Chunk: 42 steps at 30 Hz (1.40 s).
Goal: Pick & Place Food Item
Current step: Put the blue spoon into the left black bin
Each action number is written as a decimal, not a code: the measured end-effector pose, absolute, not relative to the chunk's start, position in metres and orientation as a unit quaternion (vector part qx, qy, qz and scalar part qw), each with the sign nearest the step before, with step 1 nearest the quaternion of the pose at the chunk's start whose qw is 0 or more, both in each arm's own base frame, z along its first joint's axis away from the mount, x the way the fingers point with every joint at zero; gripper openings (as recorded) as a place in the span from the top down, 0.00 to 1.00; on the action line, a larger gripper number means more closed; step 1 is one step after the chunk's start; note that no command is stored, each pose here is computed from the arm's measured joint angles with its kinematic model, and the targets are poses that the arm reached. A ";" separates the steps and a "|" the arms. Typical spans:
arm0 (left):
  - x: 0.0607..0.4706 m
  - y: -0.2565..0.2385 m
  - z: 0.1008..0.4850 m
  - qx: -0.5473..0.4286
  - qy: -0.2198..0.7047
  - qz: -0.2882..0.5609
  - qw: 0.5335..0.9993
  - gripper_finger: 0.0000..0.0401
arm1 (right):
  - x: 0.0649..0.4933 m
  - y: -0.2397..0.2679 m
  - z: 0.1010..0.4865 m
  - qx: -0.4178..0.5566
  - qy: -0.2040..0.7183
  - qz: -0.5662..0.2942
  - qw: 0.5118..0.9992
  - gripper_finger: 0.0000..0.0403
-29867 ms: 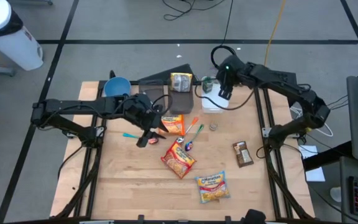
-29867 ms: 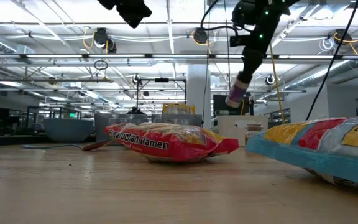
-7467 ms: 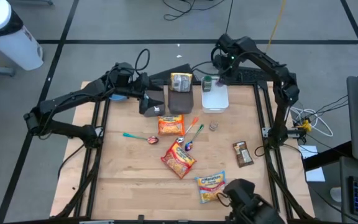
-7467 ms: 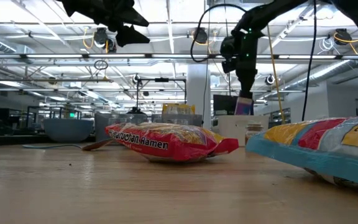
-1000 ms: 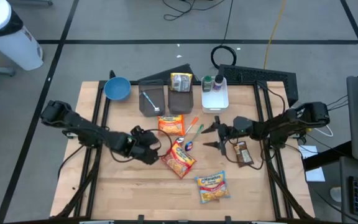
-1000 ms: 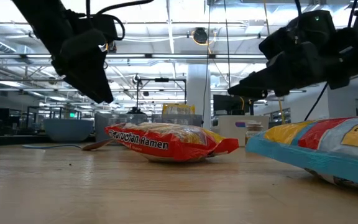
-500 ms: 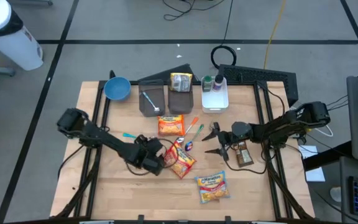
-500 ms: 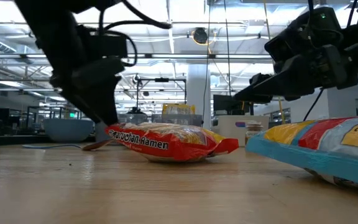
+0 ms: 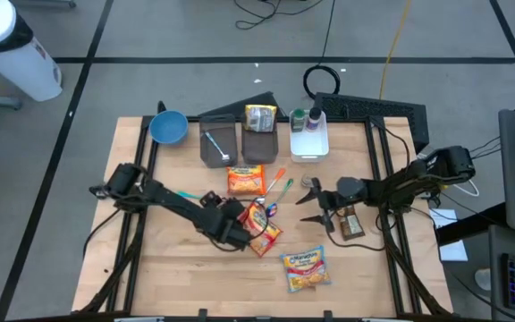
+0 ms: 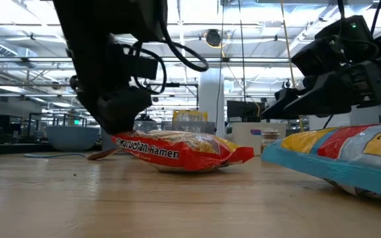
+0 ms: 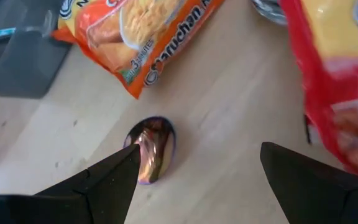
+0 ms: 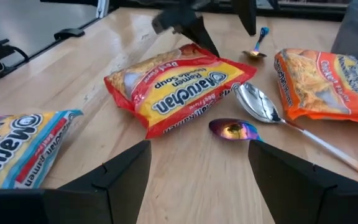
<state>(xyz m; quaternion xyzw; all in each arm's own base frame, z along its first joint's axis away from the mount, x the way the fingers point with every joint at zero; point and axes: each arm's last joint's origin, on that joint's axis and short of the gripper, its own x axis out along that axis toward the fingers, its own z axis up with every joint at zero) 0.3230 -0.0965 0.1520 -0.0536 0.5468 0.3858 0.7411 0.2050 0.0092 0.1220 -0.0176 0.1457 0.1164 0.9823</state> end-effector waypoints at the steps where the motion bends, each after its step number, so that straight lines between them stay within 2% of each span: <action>1: 0.323 -0.094 0.152 -0.055 0.548 0.388 0.738 0.15 | 0.204 0.009 0.122 -0.018 0.144 0.116 0.983 0.34; 26: 0.314 -0.052 0.134 -0.077 0.601 0.409 0.683 0.16 | 0.201 0.009 0.123 -0.010 0.123 0.115 0.986 0.34; 29: 0.315 -0.050 0.134 -0.073 0.603 0.405 0.683 0.23 | 0.201 0.009 0.123 -0.010 0.123 0.114 0.986 0.34; 42: 0.317 -0.048 0.131 -0.072 0.608 0.393 0.686 0.63 | 0.201 0.009 0.123 -0.006 0.124 0.112 0.986 0.34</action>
